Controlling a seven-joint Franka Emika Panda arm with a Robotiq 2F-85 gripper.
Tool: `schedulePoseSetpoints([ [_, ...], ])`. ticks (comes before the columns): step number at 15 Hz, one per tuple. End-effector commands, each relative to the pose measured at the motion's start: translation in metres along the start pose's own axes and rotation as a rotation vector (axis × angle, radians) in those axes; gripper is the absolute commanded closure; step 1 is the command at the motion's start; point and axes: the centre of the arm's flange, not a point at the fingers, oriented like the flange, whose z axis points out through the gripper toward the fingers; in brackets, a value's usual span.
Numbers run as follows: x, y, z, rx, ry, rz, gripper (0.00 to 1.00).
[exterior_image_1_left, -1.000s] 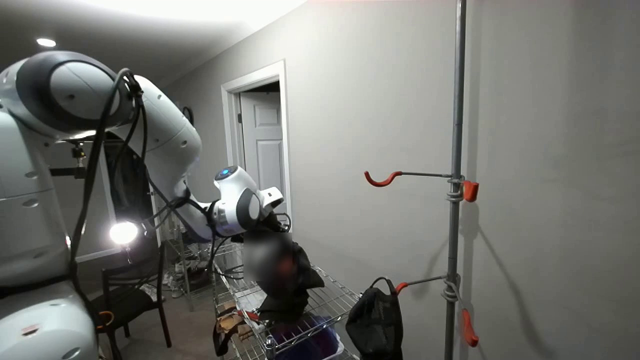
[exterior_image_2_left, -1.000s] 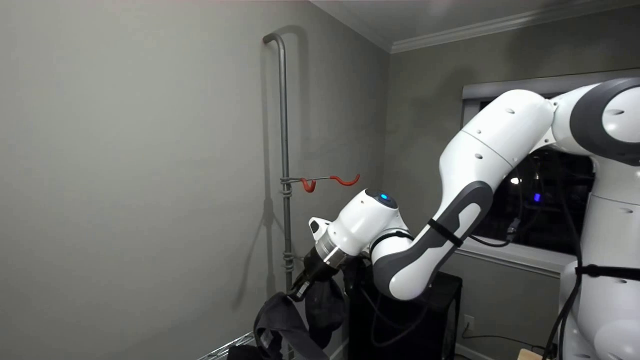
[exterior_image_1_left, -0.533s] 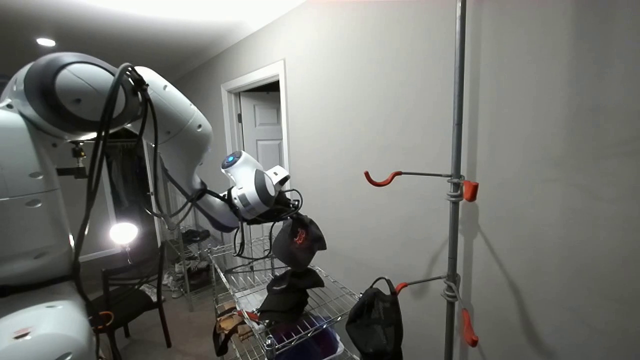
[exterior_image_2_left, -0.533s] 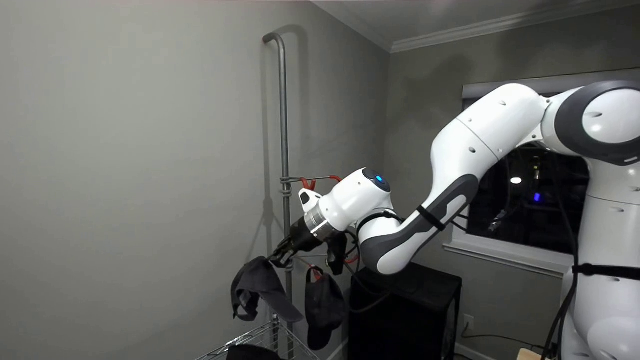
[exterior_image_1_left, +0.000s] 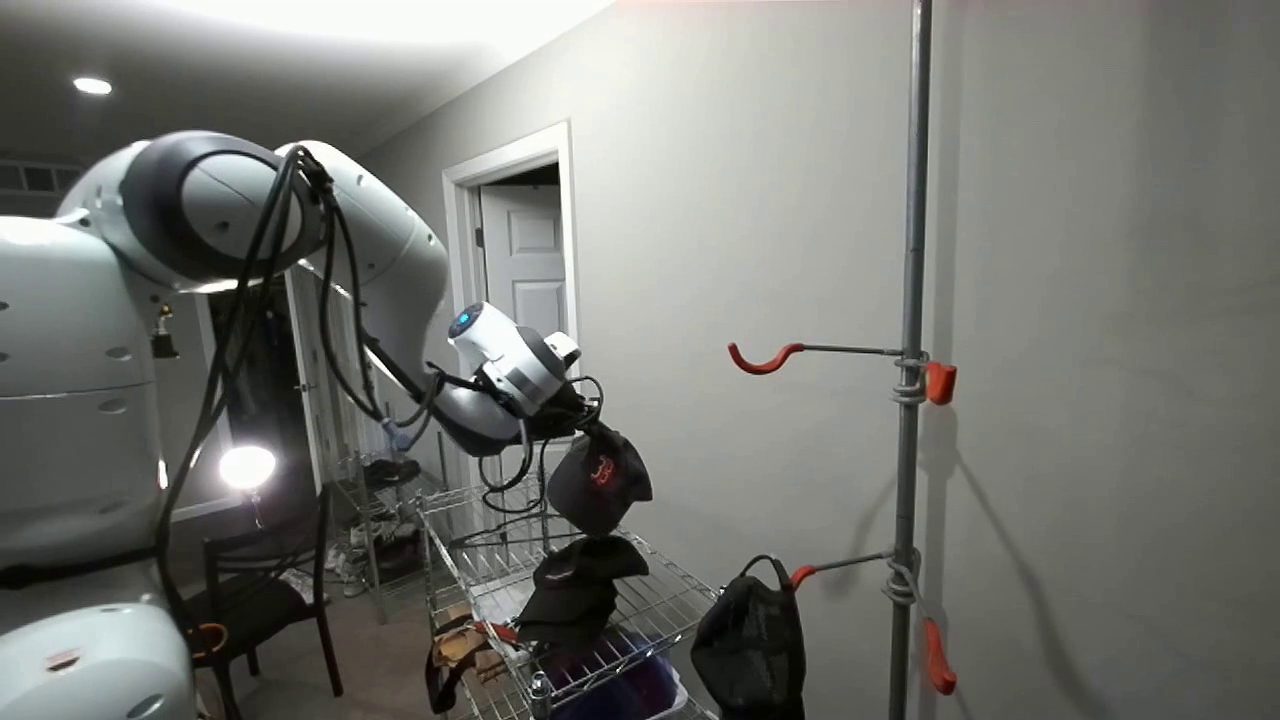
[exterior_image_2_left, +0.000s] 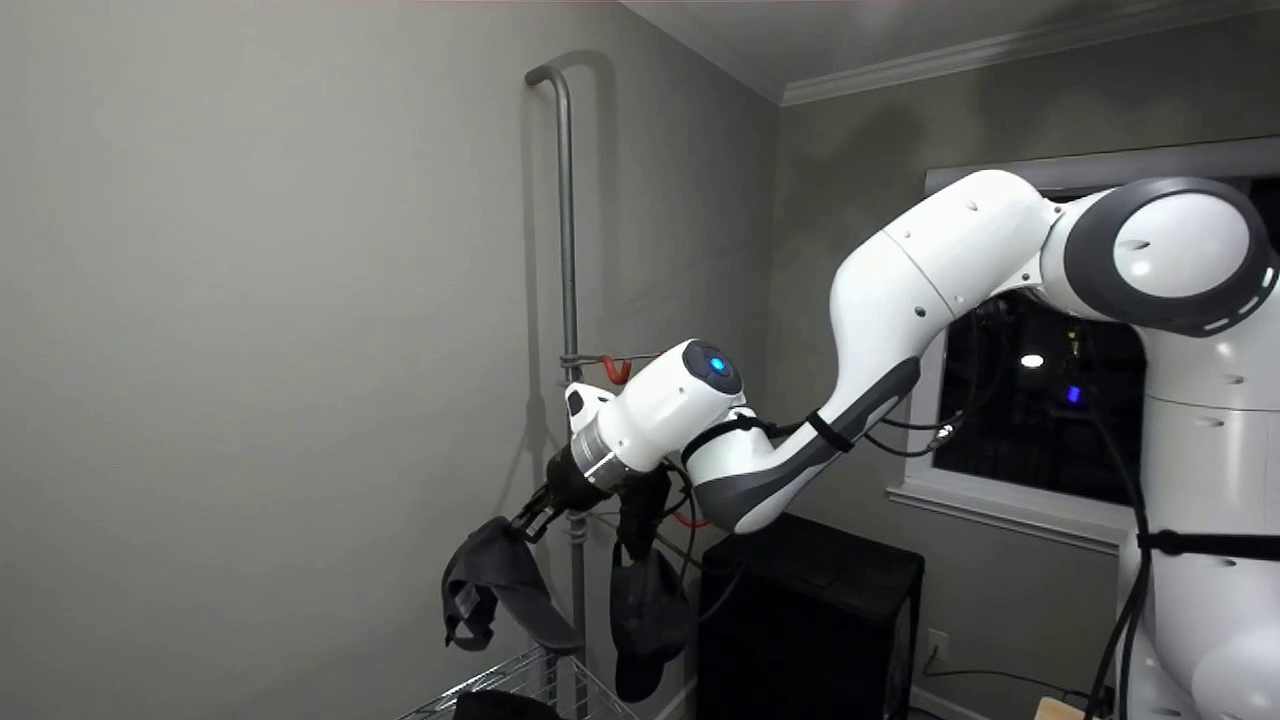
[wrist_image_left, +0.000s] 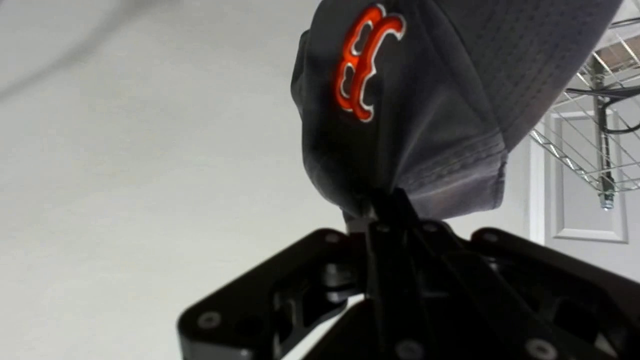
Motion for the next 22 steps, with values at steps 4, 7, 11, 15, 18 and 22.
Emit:
schedulePoseSetpoints([
  [4,-0.068,-0.096,0.051,-0.190,-0.137,-0.051,0.96],
  [7,-0.097,-0.132,0.062,-0.205,-0.236,-0.048,0.96],
  [11,-0.121,-0.151,0.073,-0.205,-0.306,-0.061,0.96],
  [15,-0.127,-0.152,0.078,-0.193,-0.333,-0.045,0.70],
  [18,-0.124,-0.145,0.077,-0.175,-0.355,-0.015,0.53],
  [22,-0.100,-0.139,0.057,-0.004,-0.386,0.108,0.27],
])
